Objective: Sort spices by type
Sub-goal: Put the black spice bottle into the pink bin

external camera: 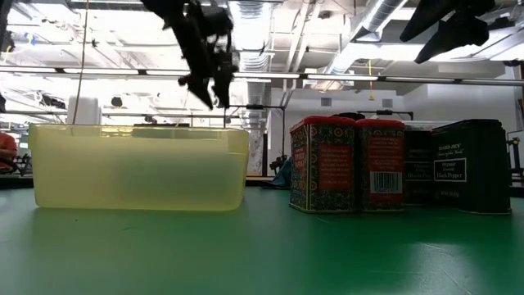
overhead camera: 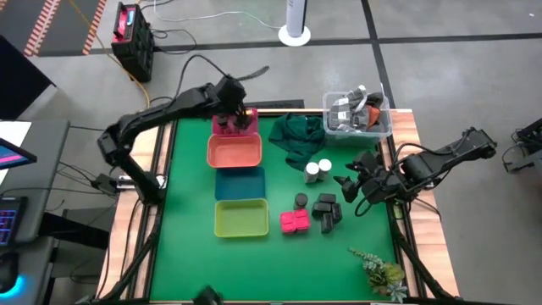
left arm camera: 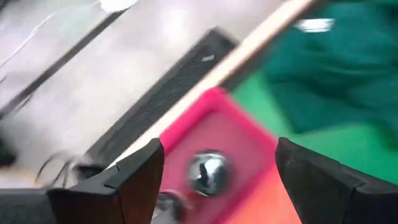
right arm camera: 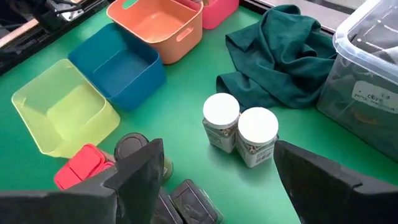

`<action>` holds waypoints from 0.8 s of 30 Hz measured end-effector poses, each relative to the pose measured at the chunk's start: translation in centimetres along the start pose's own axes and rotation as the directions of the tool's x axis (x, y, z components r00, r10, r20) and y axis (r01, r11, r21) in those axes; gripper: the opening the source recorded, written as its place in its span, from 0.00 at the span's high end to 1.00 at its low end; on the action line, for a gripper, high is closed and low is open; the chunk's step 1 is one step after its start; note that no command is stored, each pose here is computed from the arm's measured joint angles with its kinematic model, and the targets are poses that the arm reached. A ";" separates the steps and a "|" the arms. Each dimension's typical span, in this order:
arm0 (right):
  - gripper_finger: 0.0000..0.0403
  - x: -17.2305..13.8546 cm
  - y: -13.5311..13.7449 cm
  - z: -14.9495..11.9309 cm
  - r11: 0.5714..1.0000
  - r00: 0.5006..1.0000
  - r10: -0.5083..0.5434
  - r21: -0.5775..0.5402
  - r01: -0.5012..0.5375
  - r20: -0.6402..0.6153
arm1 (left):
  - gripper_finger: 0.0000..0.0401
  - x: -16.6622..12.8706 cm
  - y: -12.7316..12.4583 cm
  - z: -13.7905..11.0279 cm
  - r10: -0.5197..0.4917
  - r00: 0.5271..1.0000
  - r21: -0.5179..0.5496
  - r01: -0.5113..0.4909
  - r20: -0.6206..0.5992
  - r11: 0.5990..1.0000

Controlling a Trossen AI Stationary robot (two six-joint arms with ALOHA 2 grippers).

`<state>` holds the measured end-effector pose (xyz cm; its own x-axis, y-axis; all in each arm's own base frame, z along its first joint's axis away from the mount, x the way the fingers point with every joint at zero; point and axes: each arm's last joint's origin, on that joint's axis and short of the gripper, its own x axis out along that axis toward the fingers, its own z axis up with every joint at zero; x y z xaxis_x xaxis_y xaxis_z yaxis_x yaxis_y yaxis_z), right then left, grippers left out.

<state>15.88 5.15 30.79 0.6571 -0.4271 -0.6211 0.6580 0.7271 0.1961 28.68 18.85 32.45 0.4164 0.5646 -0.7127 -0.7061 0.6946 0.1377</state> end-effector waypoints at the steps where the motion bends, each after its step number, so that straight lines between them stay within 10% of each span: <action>1: 0.19 0.0 0.0 0.0 1.000 1.000 -0.003 -0.011 0.003 0.001 | 0.27 -0.8 -1.2 -0.1 -0.051 0.999 0.029 0.050 0.007 0.998; 12: 0.19 0.5 -0.3 0.4 0.995 0.999 0.005 -0.103 -0.010 -0.050 | 0.26 -7.7 -19.1 -4.4 -0.576 0.816 0.230 0.554 0.041 0.800; 24: 0.19 0.3 0.3 0.4 0.995 0.998 0.052 -0.080 -0.054 -0.032 | 0.26 -5.0 -27.1 -4.0 -0.614 0.789 0.211 0.600 -0.001 0.771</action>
<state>16.41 4.99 30.97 0.6780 -0.3713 -0.6344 0.5898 0.7898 0.1681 43.47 -4.59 29.59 0.7619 0.0187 -0.6474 -0.1736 0.9689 -0.1764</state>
